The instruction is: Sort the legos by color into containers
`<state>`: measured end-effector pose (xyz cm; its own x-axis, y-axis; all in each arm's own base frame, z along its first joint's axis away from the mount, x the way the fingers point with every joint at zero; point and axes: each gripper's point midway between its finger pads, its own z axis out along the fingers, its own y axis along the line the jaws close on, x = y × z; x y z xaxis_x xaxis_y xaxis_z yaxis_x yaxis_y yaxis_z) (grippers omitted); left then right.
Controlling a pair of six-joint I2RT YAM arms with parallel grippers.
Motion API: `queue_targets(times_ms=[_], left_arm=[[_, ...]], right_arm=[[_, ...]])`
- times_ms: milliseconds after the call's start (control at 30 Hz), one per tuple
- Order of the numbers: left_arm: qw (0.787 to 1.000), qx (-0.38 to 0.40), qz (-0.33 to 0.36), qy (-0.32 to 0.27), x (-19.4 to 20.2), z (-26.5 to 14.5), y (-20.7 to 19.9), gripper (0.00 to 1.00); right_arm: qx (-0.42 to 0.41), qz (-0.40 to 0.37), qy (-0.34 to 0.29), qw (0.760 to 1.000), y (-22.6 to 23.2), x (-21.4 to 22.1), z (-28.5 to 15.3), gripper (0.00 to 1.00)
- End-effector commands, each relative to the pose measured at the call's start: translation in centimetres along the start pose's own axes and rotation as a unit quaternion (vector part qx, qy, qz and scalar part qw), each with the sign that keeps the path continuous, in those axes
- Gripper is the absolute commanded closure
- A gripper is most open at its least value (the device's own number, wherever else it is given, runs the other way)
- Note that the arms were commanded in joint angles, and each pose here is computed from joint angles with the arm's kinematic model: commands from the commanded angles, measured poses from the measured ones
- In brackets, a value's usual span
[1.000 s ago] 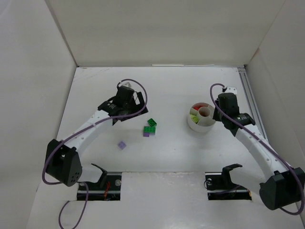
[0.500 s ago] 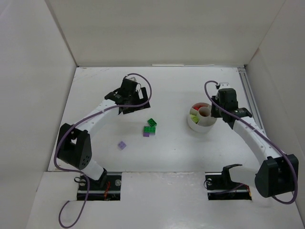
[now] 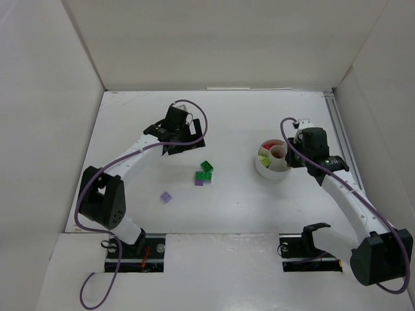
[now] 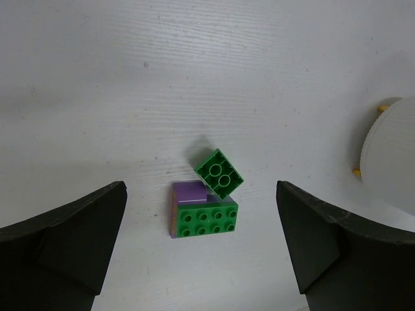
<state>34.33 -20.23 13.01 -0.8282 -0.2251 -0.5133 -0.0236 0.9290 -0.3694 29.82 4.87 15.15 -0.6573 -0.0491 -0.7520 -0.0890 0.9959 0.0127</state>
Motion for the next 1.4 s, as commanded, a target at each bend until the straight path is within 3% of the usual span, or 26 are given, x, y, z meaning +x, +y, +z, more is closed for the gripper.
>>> queue_targets(times_ms=[0, 67, 233, 300, 500, 767, 967, 1067, 1367], left_arm=[[1.0, 0.015, -0.005, -0.016, -1.1, -0.7, -0.7, 0.01], [1.0, 0.019, -0.005, -0.014, -0.8, -0.5, -0.8, 0.01], [1.0, 0.013, -0.01, -0.006, -0.2, -0.3, -0.4, 0.01], [1.0, 0.01, -0.015, -0.002, 0.2, -0.1, -0.1, 0.01], [1.0, 0.011, -0.003, 0.005, 1.2, 0.0, -0.7, 0.01], [0.999, 0.017, 0.014, 0.028, 3.5, 1.0, -1.4, 0.01], [0.998, -0.04, 0.032, 0.023, 4.6, 3.3, -0.4, 0.14], [0.997, -0.055, 0.043, 0.023, 4.7, 4.5, -0.7, 0.14], [0.99, -0.124, -0.068, 0.028, 5.0, 6.5, 0.2, 0.18]], right_arm=[[-0.037, -0.005, 0.001, 0.999, 1.1, 0.4, 0.1, 0.71], [-0.041, -0.009, 0.003, 0.999, 1.5, 0.7, 0.2, 0.69], [-0.049, -0.021, 0.003, 0.999, 2.1, 0.7, 0.4, 0.49], [-0.049, -0.021, 0.003, 0.999, 2.1, 0.7, 0.4, 0.45], [-0.058, -0.028, -0.011, 0.998, 2.5, 0.0, -0.1, 0.44], [-0.103, -0.066, -0.076, 0.99, 5.9, -1.9, -2.7, 0.43], [-0.098, -0.076, -0.079, 0.989, 6.6, -1.7, -3.1, 0.42], [-0.087, -0.071, -0.076, 0.991, 6.3, -1.6, -3.0, 0.42], [-0.072, -0.065, -0.082, 0.992, 5.8, -1.2, -3.7, 0.38]])
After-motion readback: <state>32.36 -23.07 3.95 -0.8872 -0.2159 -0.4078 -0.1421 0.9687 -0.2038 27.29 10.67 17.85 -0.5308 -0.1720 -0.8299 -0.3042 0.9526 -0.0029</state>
